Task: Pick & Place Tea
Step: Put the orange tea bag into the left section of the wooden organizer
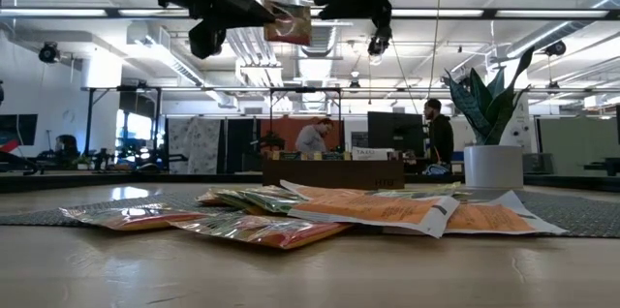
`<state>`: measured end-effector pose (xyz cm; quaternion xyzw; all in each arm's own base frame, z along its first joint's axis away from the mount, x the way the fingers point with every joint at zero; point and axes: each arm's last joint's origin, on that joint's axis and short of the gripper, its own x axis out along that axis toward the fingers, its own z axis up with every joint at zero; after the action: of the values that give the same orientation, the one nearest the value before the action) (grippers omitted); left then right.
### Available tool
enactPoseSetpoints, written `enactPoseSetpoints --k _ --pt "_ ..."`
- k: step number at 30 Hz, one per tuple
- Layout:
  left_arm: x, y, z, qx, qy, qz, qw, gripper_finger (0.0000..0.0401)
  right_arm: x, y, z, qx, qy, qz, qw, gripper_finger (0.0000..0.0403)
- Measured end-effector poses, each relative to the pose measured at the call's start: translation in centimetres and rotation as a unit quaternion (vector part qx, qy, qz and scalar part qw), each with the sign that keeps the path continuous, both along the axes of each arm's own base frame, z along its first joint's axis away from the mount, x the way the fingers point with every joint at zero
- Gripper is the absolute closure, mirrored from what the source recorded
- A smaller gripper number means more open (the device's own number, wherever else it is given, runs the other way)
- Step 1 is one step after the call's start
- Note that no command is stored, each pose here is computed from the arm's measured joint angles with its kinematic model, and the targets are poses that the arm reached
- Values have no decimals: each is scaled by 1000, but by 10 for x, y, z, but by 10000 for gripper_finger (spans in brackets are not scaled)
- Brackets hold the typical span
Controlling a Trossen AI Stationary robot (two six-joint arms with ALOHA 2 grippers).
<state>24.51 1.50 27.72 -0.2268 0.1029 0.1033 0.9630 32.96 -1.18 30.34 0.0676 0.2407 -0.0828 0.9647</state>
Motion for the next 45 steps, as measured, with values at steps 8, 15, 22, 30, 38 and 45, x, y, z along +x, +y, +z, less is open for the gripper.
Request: enactPoseSetpoints --k 8,15,22,30,38,45 --pt "16 1 -6 81 43 -24 995 401 10 -24 16 -9 72 9 997 254" --pt "29 1 -13 128 71 -37 989 401 19 -34 29 6 94 43 995 266" --pt "32 5 -17 160 86 -43 982 401 35 -36 18 -4 144 61 988 268" --pt "30 10 -19 171 99 -38 979 401 45 -37 14 10 150 80 985 288" --pt "30 10 -20 184 103 -48 976 401 45 -37 12 11 154 80 985 352" --pt "30 10 -20 180 100 -56 977 401 45 -37 11 12 155 78 985 393"
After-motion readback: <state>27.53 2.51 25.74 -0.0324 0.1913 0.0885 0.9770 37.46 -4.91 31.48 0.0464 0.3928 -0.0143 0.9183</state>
